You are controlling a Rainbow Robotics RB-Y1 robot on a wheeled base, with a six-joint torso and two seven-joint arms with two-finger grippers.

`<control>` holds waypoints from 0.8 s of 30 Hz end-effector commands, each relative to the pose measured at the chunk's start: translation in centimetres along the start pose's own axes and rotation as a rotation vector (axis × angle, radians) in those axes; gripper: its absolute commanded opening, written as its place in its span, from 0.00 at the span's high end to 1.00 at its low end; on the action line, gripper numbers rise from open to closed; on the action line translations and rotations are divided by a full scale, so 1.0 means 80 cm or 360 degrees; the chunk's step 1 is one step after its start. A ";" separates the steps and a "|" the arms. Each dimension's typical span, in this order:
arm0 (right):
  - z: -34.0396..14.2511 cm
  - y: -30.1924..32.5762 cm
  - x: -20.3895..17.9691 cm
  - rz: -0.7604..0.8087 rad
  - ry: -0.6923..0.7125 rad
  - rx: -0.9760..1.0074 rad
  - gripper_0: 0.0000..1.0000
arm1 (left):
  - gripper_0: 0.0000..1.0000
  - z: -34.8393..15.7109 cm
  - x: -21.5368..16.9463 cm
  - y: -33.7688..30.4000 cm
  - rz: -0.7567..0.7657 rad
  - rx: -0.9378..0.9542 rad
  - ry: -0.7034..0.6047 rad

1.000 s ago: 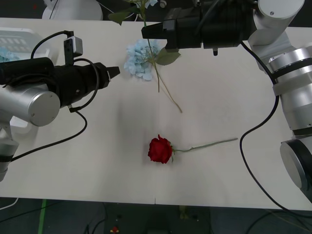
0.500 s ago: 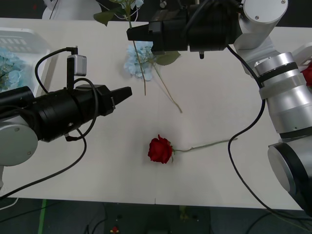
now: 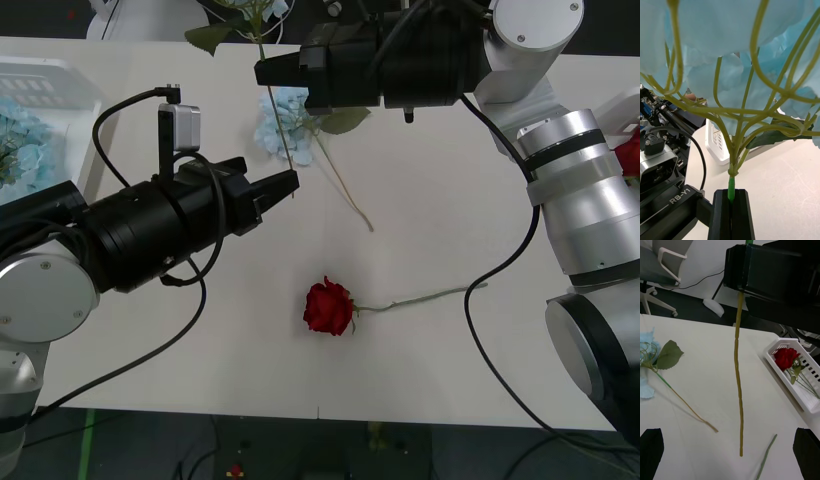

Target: Put the red flowers into the right box and the blue flowers into the left box

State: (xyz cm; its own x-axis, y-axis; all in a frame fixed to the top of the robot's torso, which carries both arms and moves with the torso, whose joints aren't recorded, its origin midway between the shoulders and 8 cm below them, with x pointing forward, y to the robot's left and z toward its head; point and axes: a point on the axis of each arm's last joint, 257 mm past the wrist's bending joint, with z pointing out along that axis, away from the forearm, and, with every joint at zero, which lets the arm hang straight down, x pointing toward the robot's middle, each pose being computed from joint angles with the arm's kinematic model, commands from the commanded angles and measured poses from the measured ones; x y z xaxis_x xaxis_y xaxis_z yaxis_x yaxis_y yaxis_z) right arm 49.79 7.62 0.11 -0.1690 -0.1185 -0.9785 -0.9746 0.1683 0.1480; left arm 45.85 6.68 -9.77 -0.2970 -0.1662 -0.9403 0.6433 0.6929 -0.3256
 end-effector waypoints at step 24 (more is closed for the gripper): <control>0.012 0.024 -0.012 -0.0075 -0.0044 -0.0060 1.00 | 1.00 0.081 -0.024 -0.024 -0.0093 0.0084 -0.0071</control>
State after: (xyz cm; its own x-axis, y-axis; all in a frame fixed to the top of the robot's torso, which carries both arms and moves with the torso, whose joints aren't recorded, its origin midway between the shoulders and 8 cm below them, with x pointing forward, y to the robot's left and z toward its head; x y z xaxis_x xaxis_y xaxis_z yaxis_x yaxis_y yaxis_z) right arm 49.72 7.61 -0.29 -0.1758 -0.1205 -0.9770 -0.9736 0.1682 0.1544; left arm 49.99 2.92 -10.01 -0.3380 -0.2281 -0.9131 0.6303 0.6656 -0.3996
